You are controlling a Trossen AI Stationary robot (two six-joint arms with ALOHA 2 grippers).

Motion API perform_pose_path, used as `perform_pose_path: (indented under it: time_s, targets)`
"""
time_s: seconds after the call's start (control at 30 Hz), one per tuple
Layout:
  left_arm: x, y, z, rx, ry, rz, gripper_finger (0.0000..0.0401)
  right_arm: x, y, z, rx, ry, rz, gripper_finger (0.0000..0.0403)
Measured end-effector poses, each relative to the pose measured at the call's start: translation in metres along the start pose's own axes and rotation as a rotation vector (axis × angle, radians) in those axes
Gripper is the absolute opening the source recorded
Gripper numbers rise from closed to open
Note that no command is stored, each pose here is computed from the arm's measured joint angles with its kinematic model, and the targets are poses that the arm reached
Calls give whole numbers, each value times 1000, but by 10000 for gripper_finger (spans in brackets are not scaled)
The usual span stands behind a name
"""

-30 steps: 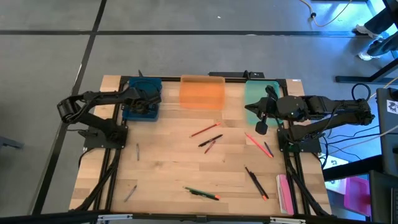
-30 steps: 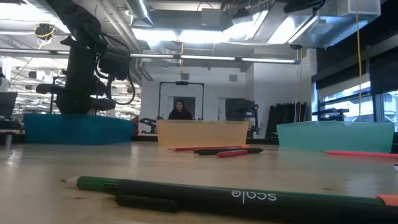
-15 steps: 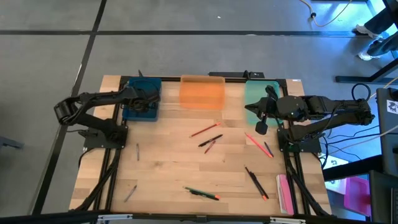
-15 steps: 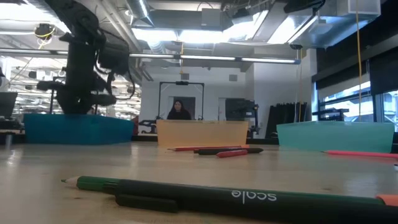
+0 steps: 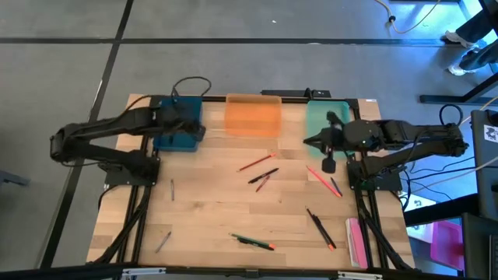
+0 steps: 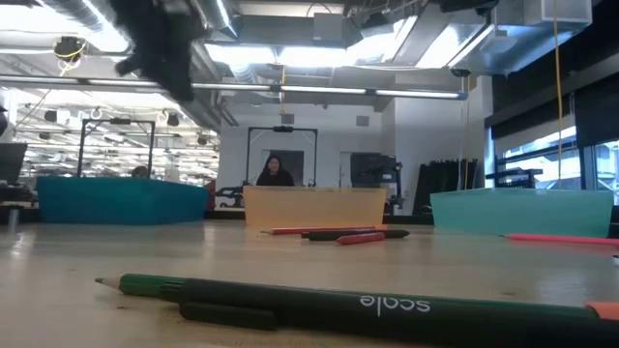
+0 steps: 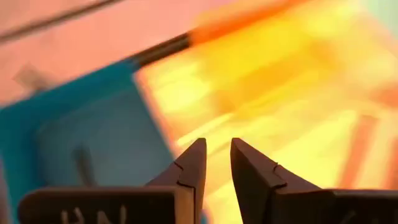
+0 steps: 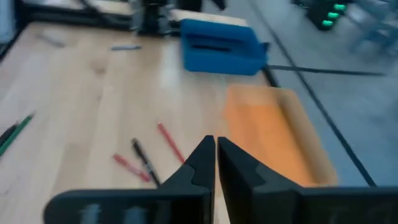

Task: Sort crayons/erasers/pens/pencils in bins
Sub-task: Put the red pencil into the orange bin

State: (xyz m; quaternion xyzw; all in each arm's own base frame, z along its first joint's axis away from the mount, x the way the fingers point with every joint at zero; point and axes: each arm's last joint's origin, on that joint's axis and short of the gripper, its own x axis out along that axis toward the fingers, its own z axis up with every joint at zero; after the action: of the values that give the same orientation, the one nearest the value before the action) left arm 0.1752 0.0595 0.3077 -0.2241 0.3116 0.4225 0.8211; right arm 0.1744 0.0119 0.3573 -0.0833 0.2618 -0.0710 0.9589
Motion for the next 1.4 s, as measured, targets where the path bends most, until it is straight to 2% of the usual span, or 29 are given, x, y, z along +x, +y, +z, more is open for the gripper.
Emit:
perform_pose_path:
  time_s: [0.1,0.2,0.37,0.47,0.67,0.8,1.1,1.4]
  targets:
    - [-16,-19,-6,113,15,-163,65,11,4,0,-71,33,49,15]
    - [-27,-38,-15,183,30,-293,65,25,5,-2,-82,82,70,6]
    - [-43,-62,-28,316,-21,-452,65,47,-3,-6,-44,153,131,5]
    - [-50,-71,-34,380,-37,-509,65,60,-10,-9,-34,193,166,5]
    - [-53,-81,-44,417,-52,-501,65,93,-16,-20,-65,309,160,16]
    - [-52,-85,-47,401,-48,-498,65,114,-19,-27,-90,375,140,46]
    - [-52,-86,-48,389,-42,-499,65,155,-14,-43,-233,464,191,120]
    - [-52,-86,-48,388,-42,-498,65,204,-7,-72,-289,574,242,131]
